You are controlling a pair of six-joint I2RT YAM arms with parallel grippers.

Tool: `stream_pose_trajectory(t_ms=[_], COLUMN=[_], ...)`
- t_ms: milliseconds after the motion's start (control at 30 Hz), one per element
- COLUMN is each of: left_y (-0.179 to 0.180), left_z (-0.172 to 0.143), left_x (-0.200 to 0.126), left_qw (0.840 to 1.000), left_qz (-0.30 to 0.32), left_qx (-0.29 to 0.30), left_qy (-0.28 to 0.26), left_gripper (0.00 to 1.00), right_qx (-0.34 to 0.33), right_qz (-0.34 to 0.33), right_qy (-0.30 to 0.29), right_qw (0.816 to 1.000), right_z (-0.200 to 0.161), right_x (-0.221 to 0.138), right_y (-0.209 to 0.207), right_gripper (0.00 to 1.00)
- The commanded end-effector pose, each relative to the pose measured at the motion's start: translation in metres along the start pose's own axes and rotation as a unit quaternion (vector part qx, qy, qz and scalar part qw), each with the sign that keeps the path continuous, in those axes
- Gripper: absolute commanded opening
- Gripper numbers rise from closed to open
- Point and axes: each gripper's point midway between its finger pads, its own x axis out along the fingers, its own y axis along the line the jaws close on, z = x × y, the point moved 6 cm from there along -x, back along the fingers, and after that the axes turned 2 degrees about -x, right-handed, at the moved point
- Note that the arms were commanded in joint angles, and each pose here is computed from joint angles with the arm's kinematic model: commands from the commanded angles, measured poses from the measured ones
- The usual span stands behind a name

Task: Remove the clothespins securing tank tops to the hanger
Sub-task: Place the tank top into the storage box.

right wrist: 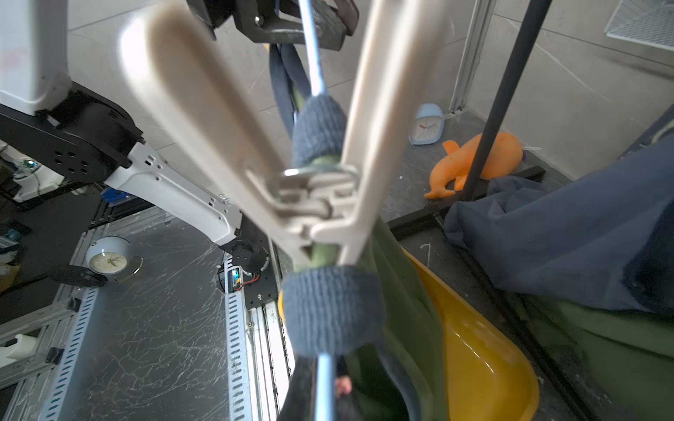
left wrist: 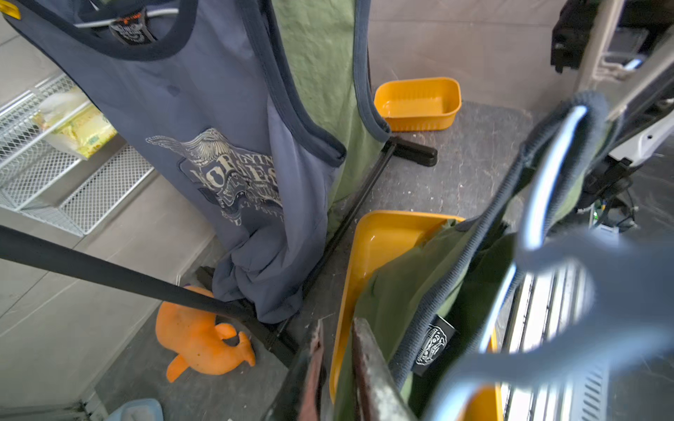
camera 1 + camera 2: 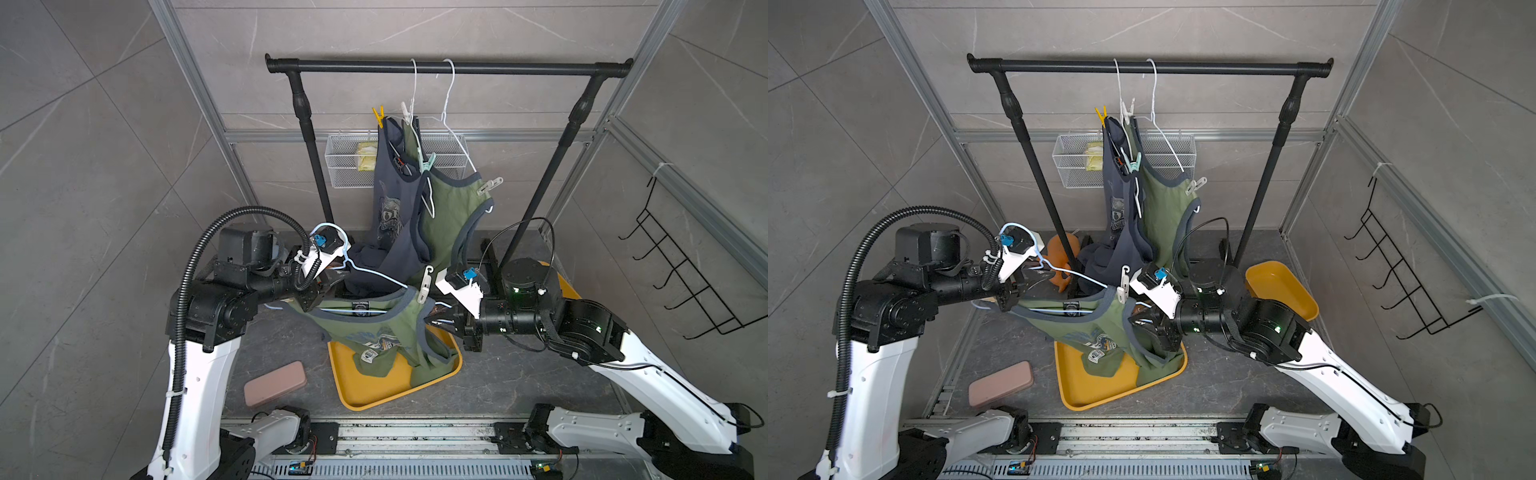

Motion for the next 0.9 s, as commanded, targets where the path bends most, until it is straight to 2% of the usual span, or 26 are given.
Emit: stream_pose_trajectory(t_ms=[0,33,133,367,600,633,667,800,867], left_y=[-0.005,-0.005,-0.003,0.013,0.018,0.017,0.017,0.013,0.004], left_z=[0.005,0.005,0.004,-0.014,-0.025,-0.026,-0.026,-0.029,-0.034], left_x=[0.001,0.002,0.007,0.03,0.045,0.045,0.045,0.047,0.046], left_qw=[0.999,0.999,0.999,1.0,0.999,0.999,0.999,0.998,0.996], left_qz=[-0.027,-0.03,-0.035,-0.013,-0.02,-0.024,-0.025,-0.044,-0.073], left_qx=[0.003,0.002,-0.001,0.012,0.023,0.024,0.025,0.029,0.029], left_qy=[-0.019,-0.02,-0.018,0.02,0.04,0.039,0.038,0.045,0.047], left_gripper=[0.03,0.0,0.0,0.0,0.0,0.0,0.0,0.0,0.0], right_qx=[-0.014,-0.012,-0.008,0.002,0.012,0.014,0.015,0.017,0.014], right_qz=[-0.027,-0.034,-0.05,-0.093,-0.139,-0.144,-0.146,-0.149,-0.138], right_qy=[-0.027,-0.021,-0.012,-0.009,0.004,0.007,0.006,0.007,-0.012], right_qw=[0.999,0.999,0.999,0.996,0.99,0.989,0.989,0.989,0.99], right_z=[0.009,0.006,-0.003,-0.015,-0.028,-0.029,-0.029,-0.034,-0.032], right_x=[0.005,0.008,0.012,0.01,-0.009,-0.012,-0.016,-0.031,-0.039], right_y=[-0.007,-0.009,-0.015,-0.023,-0.027,-0.027,-0.027,-0.022,-0.016], right_gripper=[0.0,0.0,0.02,0.29,0.44,0.54,0.56,0.58,0.58])
